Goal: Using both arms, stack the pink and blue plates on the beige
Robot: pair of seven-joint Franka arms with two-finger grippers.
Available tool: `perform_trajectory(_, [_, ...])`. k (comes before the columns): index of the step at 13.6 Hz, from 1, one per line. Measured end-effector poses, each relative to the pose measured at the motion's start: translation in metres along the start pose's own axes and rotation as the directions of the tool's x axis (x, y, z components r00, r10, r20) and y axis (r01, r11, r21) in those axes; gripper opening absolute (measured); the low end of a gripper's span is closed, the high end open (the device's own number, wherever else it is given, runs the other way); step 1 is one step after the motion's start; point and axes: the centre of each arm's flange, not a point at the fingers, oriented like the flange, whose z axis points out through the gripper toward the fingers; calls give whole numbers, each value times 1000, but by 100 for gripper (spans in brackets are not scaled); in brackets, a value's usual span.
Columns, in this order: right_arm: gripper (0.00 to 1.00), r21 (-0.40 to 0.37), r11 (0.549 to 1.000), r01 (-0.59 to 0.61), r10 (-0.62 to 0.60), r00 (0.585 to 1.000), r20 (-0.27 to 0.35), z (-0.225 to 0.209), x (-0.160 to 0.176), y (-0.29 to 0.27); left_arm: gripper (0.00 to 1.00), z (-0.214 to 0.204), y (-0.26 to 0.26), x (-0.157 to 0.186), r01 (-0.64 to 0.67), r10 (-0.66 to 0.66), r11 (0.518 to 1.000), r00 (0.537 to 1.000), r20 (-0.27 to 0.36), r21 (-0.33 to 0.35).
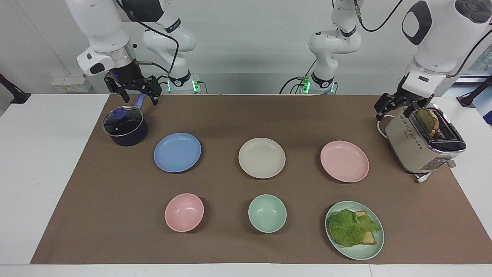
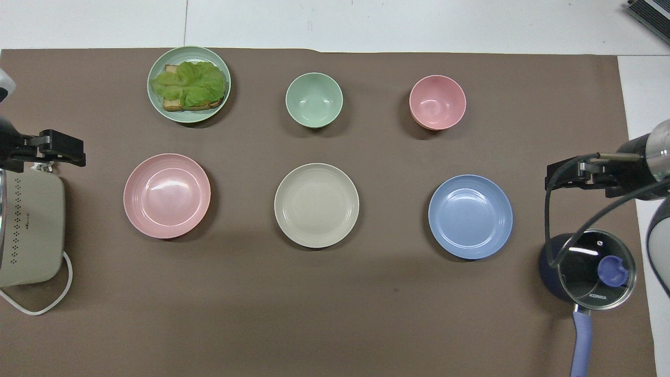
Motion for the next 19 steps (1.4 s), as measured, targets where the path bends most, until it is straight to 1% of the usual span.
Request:
perform_trajectory(8, [100,0,1000,-5,5,1000,0,0,1,3,100,0,-3,0,5,-5,1000,1000,0,0])
perform_trajectory(11, [100,1,999,-37,37,999,0,0,3,20,100,1,-20,1,35,-35,999,999,2,1])
perform_trajectory(13, [100,2,999,-54,54,999,0,0,5,29,100,9,-22,0,38,-38,999,999,19,1])
perform_trajectory(15, [100,2,999,-53,53,999,0,0,5,29,100,34,-25,0,44,-44,999,998,52,1])
perform_trajectory(16, [100,2,999,-52,52,999,0,0,5,28,100,53,-30,1,53,-53,999,997,53,1])
perform_trajectory(19, [100,2,999,-52,52,999,0,0,5,28,100,132,-47,-1,85,-84,996,994,69,-1])
